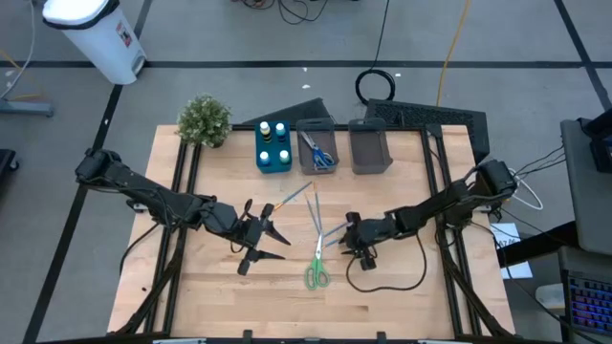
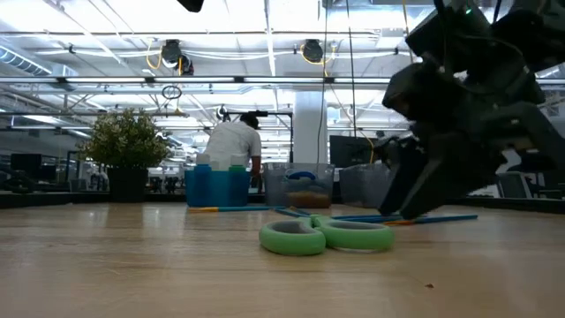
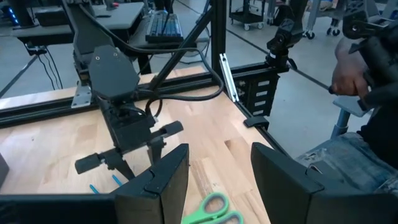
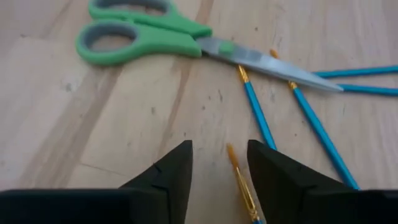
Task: Pick & Place Paint Supplies
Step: Put the blue paint brush into the right black bin
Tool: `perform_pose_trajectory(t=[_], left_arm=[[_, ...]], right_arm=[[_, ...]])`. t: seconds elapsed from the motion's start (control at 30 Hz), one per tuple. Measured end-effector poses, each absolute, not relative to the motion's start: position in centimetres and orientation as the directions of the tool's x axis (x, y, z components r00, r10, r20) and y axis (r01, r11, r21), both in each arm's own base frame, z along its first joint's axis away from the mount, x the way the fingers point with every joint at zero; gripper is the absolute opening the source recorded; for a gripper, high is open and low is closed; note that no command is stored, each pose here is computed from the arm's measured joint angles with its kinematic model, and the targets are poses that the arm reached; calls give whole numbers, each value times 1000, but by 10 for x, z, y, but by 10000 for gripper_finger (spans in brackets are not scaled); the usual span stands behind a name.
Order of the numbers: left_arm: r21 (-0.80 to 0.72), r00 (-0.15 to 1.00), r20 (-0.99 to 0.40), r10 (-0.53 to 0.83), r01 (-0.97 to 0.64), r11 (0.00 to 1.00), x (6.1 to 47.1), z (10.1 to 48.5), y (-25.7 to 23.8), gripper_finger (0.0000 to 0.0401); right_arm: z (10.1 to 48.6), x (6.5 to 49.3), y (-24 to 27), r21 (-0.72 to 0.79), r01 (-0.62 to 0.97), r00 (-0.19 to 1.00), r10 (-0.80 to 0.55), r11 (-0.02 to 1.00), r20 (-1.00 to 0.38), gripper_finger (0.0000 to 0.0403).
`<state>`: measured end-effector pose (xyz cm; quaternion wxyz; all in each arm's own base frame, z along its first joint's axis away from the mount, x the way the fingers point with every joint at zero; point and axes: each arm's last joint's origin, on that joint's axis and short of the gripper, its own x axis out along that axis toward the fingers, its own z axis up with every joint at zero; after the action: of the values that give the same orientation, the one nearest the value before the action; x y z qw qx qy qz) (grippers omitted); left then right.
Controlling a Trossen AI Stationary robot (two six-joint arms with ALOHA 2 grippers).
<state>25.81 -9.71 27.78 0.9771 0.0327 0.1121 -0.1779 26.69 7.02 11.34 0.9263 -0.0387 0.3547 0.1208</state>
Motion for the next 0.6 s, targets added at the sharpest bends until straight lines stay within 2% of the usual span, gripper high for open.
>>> perform_pose_trajectory(t=[0.27, 0.53, 0.6], left_arm=[[21, 909, -240, -340, 355, 935, 258, 277, -97, 182], [21, 910, -239, -340, 355, 935, 258, 277, -97, 182], [21, 910, -239, -340, 355, 935, 258, 277, -97, 182]], right_arm=[[103, 269, 65, 10, -235, 690, 174, 972, -702, 96], [98, 267, 56, 11, -206, 649, 146, 978, -746, 13], [98, 266, 55, 6, -210, 642, 143, 978, -753, 4]])
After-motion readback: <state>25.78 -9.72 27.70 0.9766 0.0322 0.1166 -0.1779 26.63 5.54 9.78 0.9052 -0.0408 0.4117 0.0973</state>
